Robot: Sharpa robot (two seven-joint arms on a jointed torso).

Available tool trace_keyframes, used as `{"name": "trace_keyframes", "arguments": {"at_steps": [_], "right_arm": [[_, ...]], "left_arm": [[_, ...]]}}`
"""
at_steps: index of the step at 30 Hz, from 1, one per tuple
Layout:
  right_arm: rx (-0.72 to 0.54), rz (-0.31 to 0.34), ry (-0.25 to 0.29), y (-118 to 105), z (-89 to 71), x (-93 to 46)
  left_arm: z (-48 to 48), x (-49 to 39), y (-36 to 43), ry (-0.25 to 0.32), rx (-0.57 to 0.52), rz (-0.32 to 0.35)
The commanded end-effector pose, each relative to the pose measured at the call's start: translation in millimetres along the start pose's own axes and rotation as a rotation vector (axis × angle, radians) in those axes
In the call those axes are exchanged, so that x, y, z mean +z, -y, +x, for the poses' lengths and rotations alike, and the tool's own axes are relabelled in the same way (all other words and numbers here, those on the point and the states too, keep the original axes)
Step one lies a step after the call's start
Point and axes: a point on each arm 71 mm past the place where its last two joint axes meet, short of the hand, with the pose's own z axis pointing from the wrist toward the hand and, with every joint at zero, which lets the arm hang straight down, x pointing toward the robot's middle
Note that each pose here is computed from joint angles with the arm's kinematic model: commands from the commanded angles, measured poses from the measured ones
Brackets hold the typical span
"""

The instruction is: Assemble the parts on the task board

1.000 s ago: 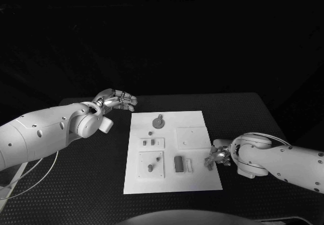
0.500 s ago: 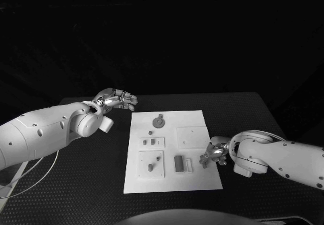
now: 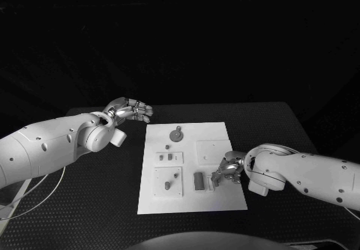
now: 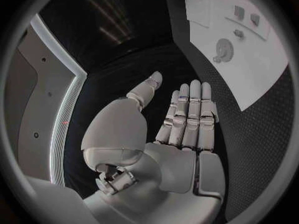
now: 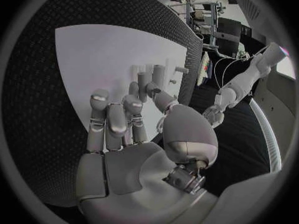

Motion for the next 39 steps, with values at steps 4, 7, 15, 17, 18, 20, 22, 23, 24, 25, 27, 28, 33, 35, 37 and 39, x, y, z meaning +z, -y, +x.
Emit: {"name": "trace_keyframes", "arguments": {"at_steps": [4, 7, 15, 17, 18, 20, 22, 23, 24, 25, 27, 28, 33, 35, 37, 39], "right_arm": [[0.021, -0.01, -0.027, -2.4, 5.7, 6.2], [0.016, -0.007, -0.03, -2.2, 6.2, 7.9], [0.002, -0.007, -0.034, -1.8, 10.9, 10.8], [0.002, -0.007, -0.034, -1.9, 11.4, 11.1], [-0.001, -0.009, -0.035, -2.3, 11.9, 11.3], [-0.002, -0.01, -0.035, -3.1, 12.3, 11.9], [-0.002, -0.01, -0.036, -3.2, 12.9, 12.4], [-0.002, -0.01, -0.036, -3.1, 12.9, 12.6], [-0.003, -0.01, -0.037, -3.3, 13.1, 12.8], [-0.002, -0.01, -0.036, -3.3, 13.2, 12.9], [-0.002, -0.011, -0.032, -3.3, 13.5, 13.1], [-0.003, -0.011, -0.03, -3.2, 13.6, 13.3], [-0.001, -0.012, -0.026, -3.0, 13.8, 14.2], [-0.003, -0.012, -0.026, -3.2, 14.0, 14.4], [-0.003, -0.011, -0.027, -2.7, 14.0, 14.6], [-0.002, -0.01, -0.024, -2.3, 13.7, 14.8]], "left_arm": [[1.7, 0.0, 1.8, -0.014, -0.009, 0.013], [2.0, 0.0, 1.9, -0.015, -0.01, 0.013], [1.3, -0.4, 1.7, -0.015, -0.01, 0.012], [1.5, -0.4, 1.7, -0.016, -0.01, 0.012], [1.4, -0.4, 1.7, -0.015, -0.01, 0.012], [1.1, -0.5, 1.6, -0.014, -0.01, 0.012], [1.3, -0.5, 1.7, -0.015, -0.01, 0.012], [1.3, -0.4, 1.7, -0.015, -0.01, 0.012], [1.3, -0.4, 1.6, -0.015, -0.01, 0.012], [1.3, -0.5, 1.6, -0.015, -0.01, 0.011], [1.1, -0.6, 1.6, -0.014, -0.01, 0.011], [1.1, -0.6, 1.6, -0.015, -0.01, 0.011], [1.1, -0.6, 1.5, -0.015, -0.01, 0.011], [1.0, -0.7, 1.5, -0.016, -0.01, 0.011], [0.9, -0.8, 1.4, -0.016, -0.01, 0.01], [0.8, -0.9, 1.4, -0.016, -0.01, 0.01]]}}
